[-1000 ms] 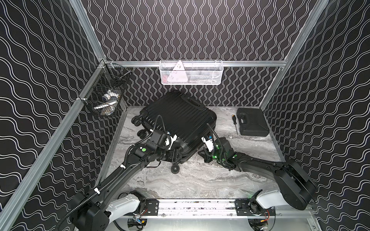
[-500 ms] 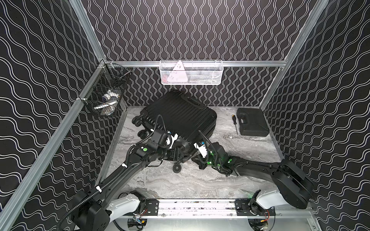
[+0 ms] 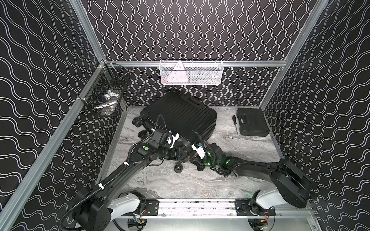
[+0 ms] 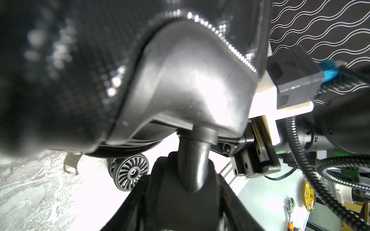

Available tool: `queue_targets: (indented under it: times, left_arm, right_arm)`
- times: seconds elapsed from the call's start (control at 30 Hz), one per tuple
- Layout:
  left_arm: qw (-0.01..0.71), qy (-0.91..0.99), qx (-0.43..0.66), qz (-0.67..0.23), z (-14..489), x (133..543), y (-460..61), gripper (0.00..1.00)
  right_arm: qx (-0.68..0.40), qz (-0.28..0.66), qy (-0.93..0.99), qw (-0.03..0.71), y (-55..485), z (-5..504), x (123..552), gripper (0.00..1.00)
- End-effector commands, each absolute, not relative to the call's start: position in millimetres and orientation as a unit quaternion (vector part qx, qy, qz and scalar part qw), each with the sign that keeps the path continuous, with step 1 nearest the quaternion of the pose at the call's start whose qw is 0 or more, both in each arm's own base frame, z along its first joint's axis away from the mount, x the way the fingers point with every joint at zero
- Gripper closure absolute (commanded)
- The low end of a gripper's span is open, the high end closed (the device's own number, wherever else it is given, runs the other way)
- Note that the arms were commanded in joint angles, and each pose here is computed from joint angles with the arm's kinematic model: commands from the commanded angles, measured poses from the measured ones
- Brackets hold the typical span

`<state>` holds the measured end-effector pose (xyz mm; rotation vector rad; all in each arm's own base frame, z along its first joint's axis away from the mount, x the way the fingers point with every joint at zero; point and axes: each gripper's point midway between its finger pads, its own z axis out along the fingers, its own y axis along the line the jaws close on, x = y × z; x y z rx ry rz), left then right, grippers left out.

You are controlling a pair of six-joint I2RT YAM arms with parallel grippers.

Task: Close the suitcase zippers
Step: Zip the zipper on the suitcase.

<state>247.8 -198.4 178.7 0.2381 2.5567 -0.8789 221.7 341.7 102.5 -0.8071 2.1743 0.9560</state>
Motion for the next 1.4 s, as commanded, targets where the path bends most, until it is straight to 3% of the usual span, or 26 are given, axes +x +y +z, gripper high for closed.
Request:
queue_targets:
  times: [0.0, 0.13, 0.3, 0.57, 0.9, 1.03, 1.2, 1.37]
  left_arm:
    - [0.274, 0.907, 0.097, -0.304, 199.5, 270.7, -197.9, 0.42]
    - [0.282, 0.899, 0.148, -0.301, 213.1, 267.6, -200.1, 0.29]
    - [0.298, 0.909, 0.147, -0.252, 229.0, 285.6, -170.4, 0.25]
    - [0.378, 0.921, 0.043, -0.083, 263.8, 336.3, -54.8, 0.21]
    - [0.386, 0.916, -0.051, 0.1, 266.9, 373.6, 61.4, 0.2]
    - [0.387, 0.917, -0.047, 0.086, 259.5, 385.9, 84.5, 0.17]
    - [0.39, 0.921, 0.008, -0.02, 247.2, 403.9, 81.9, 0.15]
    - [0.387, 0.921, 0.042, -0.026, 239.1, 412.2, 87.2, 0.13]
  right_arm:
    - [-0.335, 0.389, 0.813, 0.274, 345.7, 100.7, 197.7, 1.0]
    - [-0.313, 0.378, 0.824, 0.283, 336.8, 97.9, 205.5, 1.0]
    - [-0.271, 0.377, 0.836, 0.294, 323.3, 98.4, 219.5, 1.0]
    - [-0.249, 0.378, 0.84, 0.3, 307.6, 100.1, 227.2, 1.0]
    - [-0.236, 0.372, 0.848, 0.294, 296.3, 96.0, 234.5, 1.0]
    - [-0.236, 0.37, 0.85, 0.29, 295.2, 92.4, 235.4, 1.0]
    - [-0.237, 0.373, 0.85, 0.286, 297.7, 92.8, 237.3, 1.0]
    - [-0.239, 0.37, 0.852, 0.284, 298.3, 91.1, 238.6, 1.0]
